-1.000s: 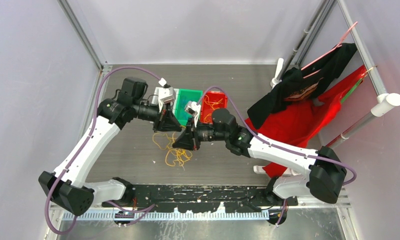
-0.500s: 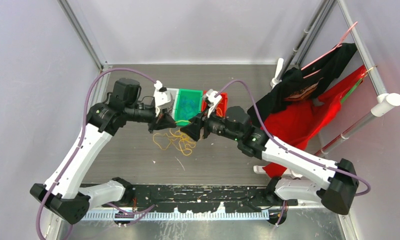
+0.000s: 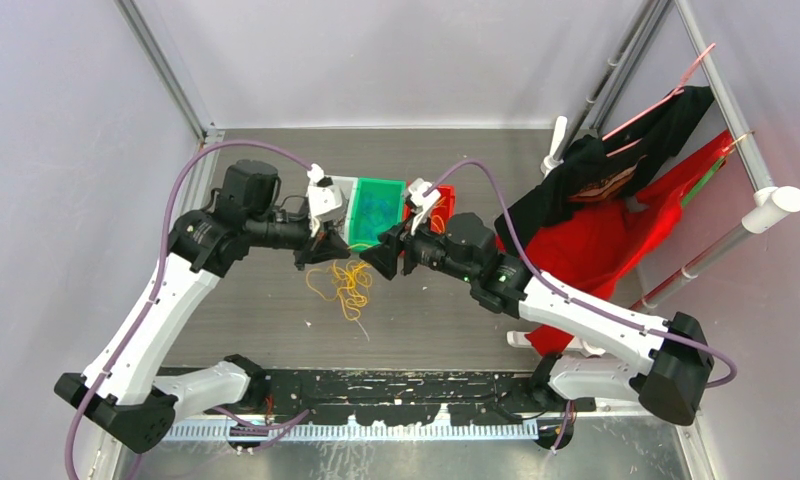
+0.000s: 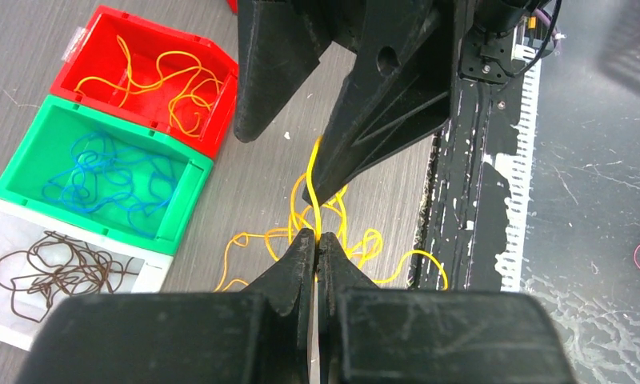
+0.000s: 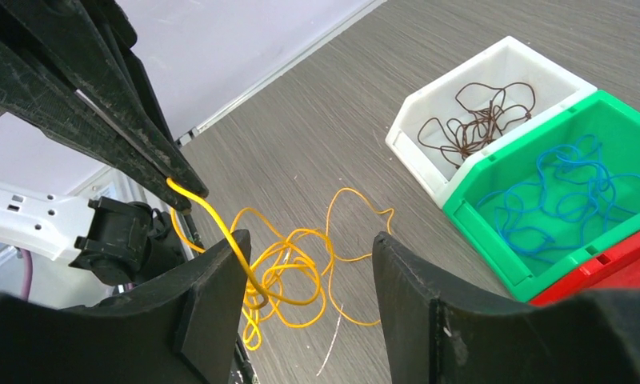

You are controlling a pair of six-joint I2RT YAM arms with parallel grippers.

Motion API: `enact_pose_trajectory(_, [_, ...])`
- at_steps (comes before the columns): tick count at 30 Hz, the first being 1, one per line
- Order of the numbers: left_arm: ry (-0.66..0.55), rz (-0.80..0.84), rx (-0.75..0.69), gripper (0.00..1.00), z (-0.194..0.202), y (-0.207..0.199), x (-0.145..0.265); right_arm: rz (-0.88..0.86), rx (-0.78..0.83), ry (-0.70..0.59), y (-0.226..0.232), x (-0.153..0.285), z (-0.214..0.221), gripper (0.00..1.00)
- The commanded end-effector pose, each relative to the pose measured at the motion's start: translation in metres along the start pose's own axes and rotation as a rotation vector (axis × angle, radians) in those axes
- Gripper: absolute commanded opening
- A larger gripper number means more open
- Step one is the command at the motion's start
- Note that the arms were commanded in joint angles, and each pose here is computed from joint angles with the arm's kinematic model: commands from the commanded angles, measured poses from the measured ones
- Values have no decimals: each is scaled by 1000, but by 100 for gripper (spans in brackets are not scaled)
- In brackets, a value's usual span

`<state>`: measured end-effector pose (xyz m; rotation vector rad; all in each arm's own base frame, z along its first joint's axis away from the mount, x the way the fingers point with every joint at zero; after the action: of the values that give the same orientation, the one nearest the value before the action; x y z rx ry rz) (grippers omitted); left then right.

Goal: Untangle the cables

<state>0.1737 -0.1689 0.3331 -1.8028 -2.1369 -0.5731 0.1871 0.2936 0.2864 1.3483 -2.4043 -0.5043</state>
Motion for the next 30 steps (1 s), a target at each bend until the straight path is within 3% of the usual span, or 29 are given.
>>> enact_pose_trajectory(1, [-48,-26,-20,0,-19,-1,10,-56,41,-96,17,-5,-22,62])
enact_pose_trajectory(9, [-107,-11,31,0,-36,-5,14,117,187,-159,26,-32,-4,58])
enact_pose_trajectory(11, [-119,2,40,0,-40,-8,17,150,169,-218,24,-34,-5,49])
enact_pose_trajectory(17, [-91,-69,31,1,-30,-8,21,236,162,-311,16,-18,-18,8])
enact_pose_trajectory(19, [-71,-143,41,10,-19,-2,18,221,172,-295,21,-14,-24,1])
enact_pose_trajectory(21, [-72,-228,36,22,-10,6,15,205,173,-250,27,-13,-27,1])
enact_pose_trajectory(23, [-101,-277,36,46,-6,9,14,183,168,-199,34,-13,-29,1])
enact_pose_trajectory(24, [-115,-281,46,51,-5,10,11,186,161,-181,36,-12,-30,1])
enact_pose_trajectory(27, [-187,-231,90,63,-11,4,6,193,152,-137,43,-11,-35,1])
enact_pose_trajectory(30, [-261,-171,133,65,-16,-4,1,193,135,-119,50,-10,-42,1])
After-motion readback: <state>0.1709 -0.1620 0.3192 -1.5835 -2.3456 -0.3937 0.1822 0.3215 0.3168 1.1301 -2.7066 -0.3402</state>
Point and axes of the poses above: each gripper's point midway between its finger pads, its own x axis back along the fingers, its own y axis along the line the jaws close on, z = x × y, the point moved 6 cm from there along x, back along the fingers, and after that the axes turned 9 degrees about -x, right-handed, at the moved point
